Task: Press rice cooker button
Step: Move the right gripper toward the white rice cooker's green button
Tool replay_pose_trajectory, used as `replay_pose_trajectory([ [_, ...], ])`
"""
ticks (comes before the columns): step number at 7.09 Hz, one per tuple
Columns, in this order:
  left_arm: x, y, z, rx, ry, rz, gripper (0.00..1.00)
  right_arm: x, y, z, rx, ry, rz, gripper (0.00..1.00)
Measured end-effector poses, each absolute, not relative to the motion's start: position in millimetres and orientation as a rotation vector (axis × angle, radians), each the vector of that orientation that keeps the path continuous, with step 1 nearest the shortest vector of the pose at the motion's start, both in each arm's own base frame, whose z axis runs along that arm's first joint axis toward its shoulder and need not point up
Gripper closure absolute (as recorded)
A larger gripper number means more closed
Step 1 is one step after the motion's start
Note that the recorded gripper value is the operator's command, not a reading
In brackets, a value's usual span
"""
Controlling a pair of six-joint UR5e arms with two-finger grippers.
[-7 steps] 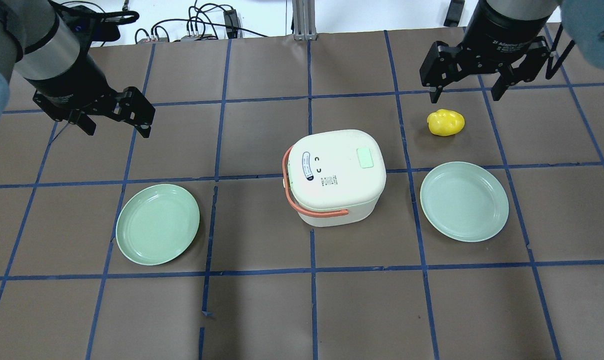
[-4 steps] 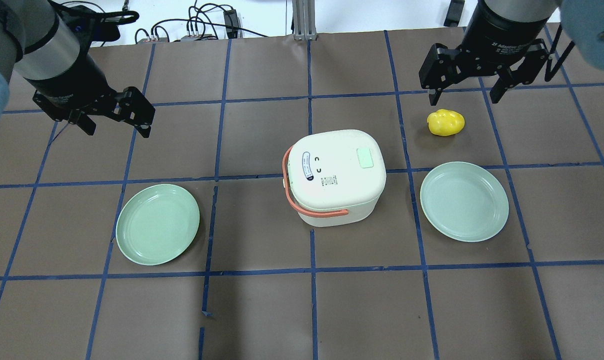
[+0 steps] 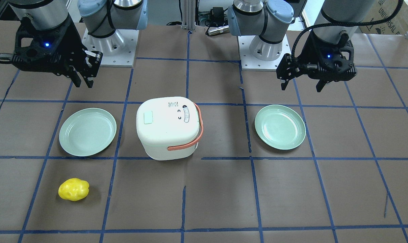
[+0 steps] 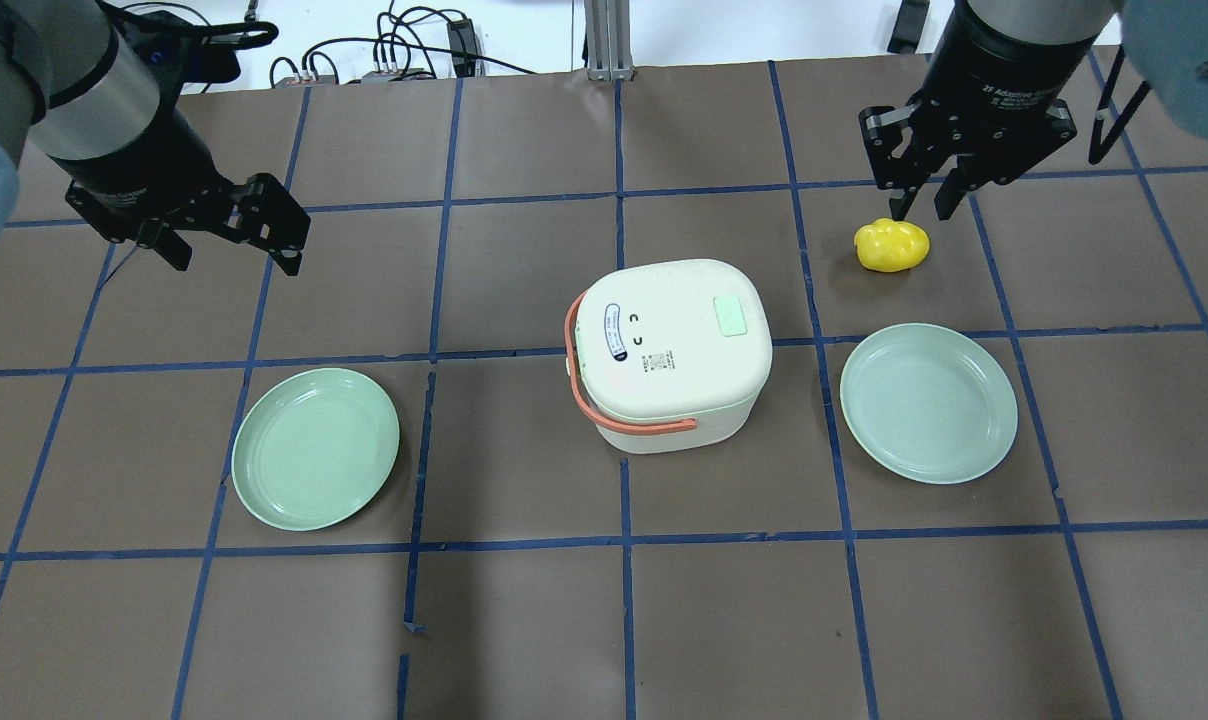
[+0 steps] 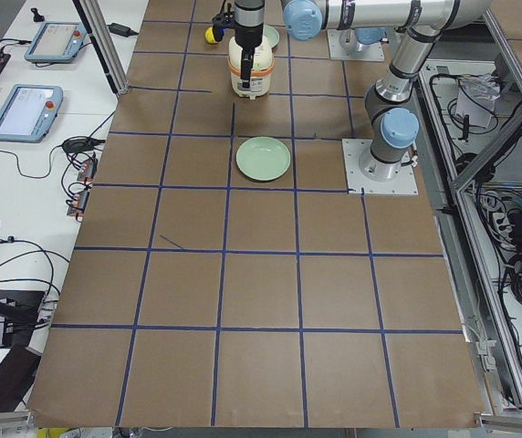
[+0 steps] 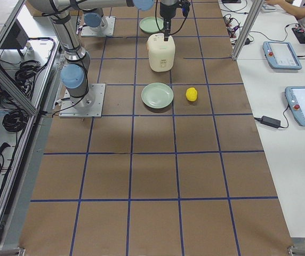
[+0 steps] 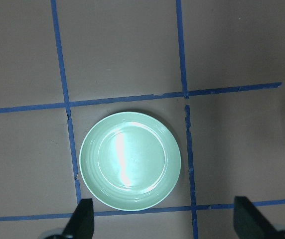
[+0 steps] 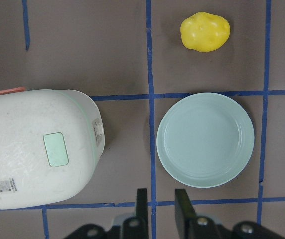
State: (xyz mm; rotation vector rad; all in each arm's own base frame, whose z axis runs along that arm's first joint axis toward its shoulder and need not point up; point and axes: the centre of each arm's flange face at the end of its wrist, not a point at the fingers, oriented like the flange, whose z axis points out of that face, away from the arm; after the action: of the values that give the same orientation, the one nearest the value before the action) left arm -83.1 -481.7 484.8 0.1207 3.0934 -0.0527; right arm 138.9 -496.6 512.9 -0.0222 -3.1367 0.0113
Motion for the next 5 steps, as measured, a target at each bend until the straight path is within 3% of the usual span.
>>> replay_pose_trajectory([
  [5,-83,-482,485,0.121,3.093,-0.053,0.0,200,-510,476,0.006,-3.215,-0.06,0.92],
])
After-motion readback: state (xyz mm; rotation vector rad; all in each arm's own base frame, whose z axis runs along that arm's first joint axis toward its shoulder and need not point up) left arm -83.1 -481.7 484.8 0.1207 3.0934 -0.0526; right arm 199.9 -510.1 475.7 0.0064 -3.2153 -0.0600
